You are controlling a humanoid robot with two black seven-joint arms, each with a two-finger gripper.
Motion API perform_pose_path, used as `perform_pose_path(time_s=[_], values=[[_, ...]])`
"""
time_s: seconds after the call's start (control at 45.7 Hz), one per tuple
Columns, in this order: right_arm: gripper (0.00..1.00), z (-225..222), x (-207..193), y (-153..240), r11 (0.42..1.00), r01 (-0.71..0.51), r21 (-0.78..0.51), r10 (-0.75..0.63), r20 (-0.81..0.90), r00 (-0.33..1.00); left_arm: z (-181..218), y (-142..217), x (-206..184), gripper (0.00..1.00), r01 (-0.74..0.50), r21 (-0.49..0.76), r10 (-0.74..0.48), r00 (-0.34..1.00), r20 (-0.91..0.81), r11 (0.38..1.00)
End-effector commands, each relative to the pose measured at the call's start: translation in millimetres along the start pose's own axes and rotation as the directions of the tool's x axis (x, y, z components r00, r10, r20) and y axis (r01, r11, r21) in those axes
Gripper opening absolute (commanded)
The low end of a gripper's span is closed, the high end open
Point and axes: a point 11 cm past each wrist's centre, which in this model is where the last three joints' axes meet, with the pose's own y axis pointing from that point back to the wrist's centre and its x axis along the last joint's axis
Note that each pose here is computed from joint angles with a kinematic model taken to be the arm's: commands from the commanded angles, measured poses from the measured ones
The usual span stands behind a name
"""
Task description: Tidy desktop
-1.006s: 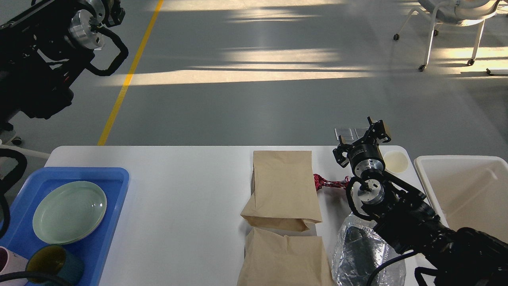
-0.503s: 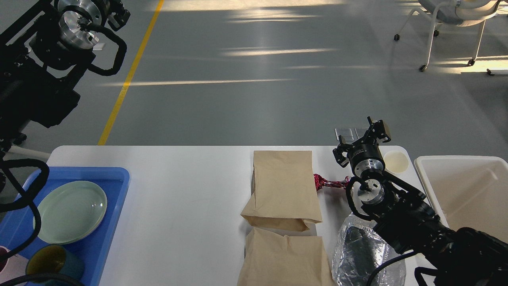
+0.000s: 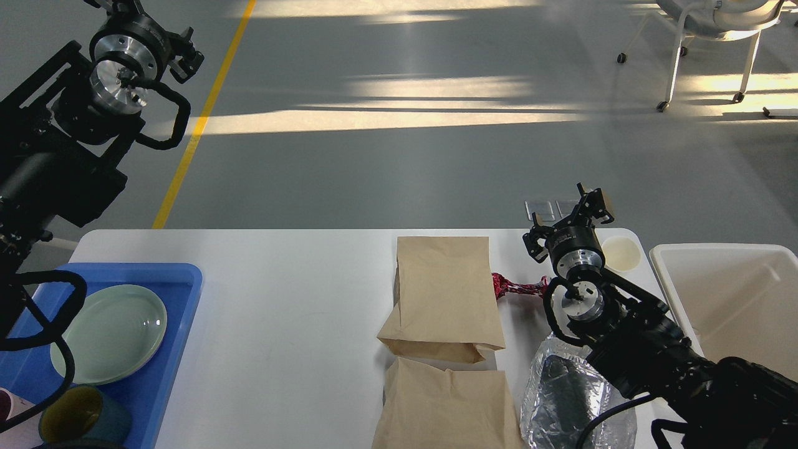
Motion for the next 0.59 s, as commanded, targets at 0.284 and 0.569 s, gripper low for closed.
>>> perform_pose_path(time_s=[0.284, 0.569], values=[[1.0, 0.2, 0.2, 0.1, 1.0, 0.0, 0.0, 0.0, -0.001, 1.0, -17.1, 2.9, 7.3, 0.96, 0.298, 0.005, -0.297, 0.953, -0.053, 0.955], [1.0, 0.2, 0.3, 0.1, 1.0, -0.001, 0.0, 0.001, 0.001, 1.0, -37.8, -1.2, 24.3, 0.96, 0.107, 0.059, -0.105, 0.993, -0.046, 0.992]])
